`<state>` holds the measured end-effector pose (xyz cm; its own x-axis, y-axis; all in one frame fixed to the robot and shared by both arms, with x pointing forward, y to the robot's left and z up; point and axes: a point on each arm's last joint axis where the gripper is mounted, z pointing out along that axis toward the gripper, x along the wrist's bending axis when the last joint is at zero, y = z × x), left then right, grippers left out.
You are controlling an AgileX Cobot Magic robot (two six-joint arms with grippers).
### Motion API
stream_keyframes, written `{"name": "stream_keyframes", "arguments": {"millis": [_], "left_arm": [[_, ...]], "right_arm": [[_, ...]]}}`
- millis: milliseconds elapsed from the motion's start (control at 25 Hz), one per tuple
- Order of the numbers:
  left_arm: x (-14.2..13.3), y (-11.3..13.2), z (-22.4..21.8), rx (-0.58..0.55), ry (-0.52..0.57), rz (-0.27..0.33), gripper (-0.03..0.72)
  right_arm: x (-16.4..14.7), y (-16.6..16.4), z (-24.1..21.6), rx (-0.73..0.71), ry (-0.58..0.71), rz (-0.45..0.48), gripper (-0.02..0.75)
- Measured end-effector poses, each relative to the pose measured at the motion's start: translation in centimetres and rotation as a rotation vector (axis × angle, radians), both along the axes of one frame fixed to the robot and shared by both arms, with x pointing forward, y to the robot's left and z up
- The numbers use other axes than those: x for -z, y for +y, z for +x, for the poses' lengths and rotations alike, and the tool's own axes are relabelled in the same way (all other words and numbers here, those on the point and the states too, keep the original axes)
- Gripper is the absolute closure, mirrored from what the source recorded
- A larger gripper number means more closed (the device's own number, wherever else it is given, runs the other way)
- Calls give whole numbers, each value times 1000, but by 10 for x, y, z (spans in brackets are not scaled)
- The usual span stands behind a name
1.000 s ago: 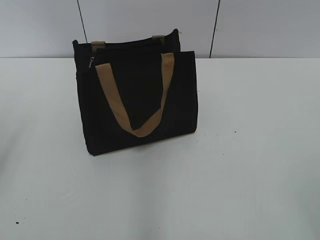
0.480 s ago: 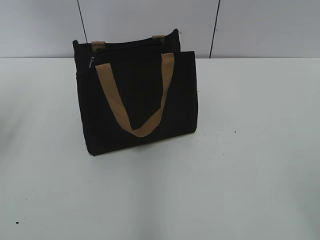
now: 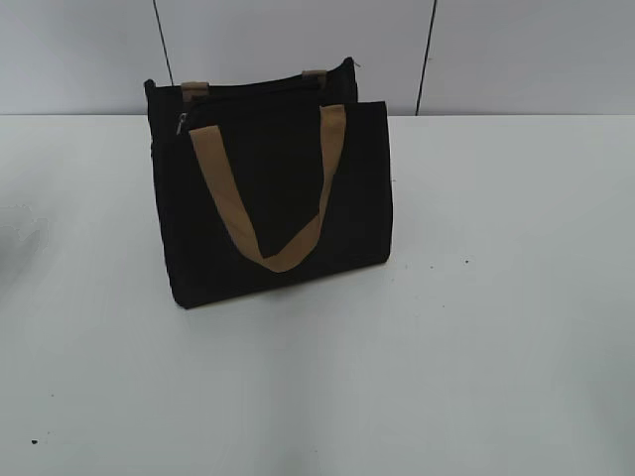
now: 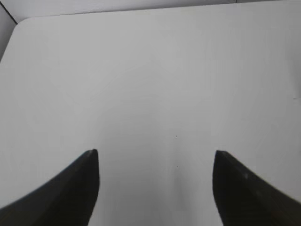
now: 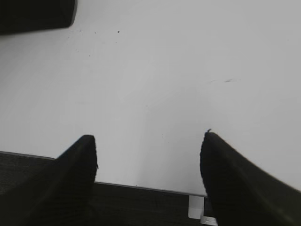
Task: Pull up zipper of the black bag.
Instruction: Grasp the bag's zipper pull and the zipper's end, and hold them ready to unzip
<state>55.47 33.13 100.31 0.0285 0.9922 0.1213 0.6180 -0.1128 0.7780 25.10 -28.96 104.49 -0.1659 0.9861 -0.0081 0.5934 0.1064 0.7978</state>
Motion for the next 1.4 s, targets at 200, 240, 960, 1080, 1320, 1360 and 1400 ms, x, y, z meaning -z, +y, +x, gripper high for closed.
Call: {"name": "stream_keyframes", "arguments": {"millis": [200,240,960,1080,1320,1360,1400], "left_arm": [[1,1,21,7,9,-7,120],[-1,1,26,10,12,-15,129],[4,-32,83,730,86,-366,185],[9,-36,80,767,69,-350,185],[45,-43,55,818,98,-367,185],[48,-45,52,824,79,-371,185],[52,-46,50,830,62,-372,185]], "right_arm": [[0,0,0,0,0,0,213],[0,0,0,0,0,0,213],[0,0,0,0,0,0,213],[0,0,0,0,0,0,213],[0,0,0,-1,0,2,213],[0,0,0,-1,0,2,213],[0,0,0,-1,0,2,213]]}}
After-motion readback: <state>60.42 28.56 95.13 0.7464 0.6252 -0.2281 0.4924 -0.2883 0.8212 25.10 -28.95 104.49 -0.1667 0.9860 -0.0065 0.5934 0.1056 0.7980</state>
